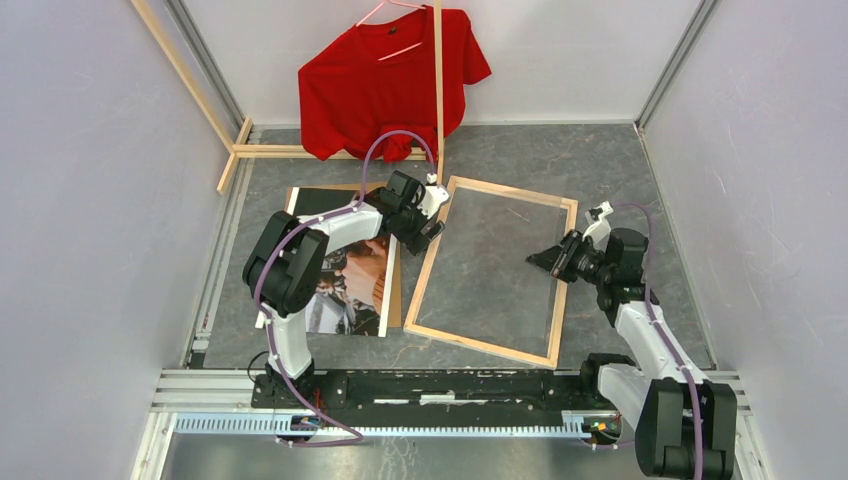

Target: Put the photo into the frame

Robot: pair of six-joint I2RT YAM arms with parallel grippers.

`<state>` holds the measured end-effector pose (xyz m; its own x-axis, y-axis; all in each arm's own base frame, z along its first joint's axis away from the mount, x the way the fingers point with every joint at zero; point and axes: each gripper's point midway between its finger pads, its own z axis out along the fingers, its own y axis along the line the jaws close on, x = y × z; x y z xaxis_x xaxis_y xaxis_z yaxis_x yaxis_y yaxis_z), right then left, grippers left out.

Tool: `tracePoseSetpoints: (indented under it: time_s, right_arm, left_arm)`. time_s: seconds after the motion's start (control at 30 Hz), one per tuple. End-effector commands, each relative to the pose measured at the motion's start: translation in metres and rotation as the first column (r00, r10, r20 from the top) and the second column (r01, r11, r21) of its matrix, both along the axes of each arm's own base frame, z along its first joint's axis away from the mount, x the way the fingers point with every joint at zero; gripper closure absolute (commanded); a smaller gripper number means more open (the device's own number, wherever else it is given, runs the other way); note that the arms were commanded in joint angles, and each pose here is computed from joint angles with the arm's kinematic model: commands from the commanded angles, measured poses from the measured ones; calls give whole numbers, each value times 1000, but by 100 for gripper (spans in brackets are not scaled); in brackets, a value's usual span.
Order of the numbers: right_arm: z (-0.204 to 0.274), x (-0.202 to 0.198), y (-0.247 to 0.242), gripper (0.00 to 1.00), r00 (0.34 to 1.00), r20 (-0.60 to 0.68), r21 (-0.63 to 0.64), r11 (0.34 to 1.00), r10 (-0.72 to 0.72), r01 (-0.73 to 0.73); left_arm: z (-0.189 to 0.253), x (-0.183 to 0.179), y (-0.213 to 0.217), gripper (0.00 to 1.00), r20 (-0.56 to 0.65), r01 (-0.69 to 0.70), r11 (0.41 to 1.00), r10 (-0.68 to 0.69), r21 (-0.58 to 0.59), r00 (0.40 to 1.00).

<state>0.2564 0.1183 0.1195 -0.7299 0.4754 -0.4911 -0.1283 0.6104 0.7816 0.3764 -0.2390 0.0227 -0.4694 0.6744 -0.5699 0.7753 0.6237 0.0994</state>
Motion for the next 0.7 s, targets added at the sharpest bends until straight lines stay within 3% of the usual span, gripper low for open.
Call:
tracePoseSetpoints:
  time_s: [0.0,0.13,0.37,0.67]
  right_arm:
    - [32,8,12,82,985,163,40,998,48,-55]
    - [61,7,14,79,957,284,52,996,53,-70]
    - [24,-5,18,78,982,178,83,993,66,-82]
    - [18,-3,17,76,985,164,78,994,60,-74]
  left_arm:
    - [-10,-15,6,3,-52,15,1000,-14,22,999]
    - [-10,-15,7,3,-49,16,1000,-14,26,999]
    - [-9,-14,7,4,-44,15,1000,-14,27,999]
    - [-12,-15,8,4,-50,17,999,-15,29,999]
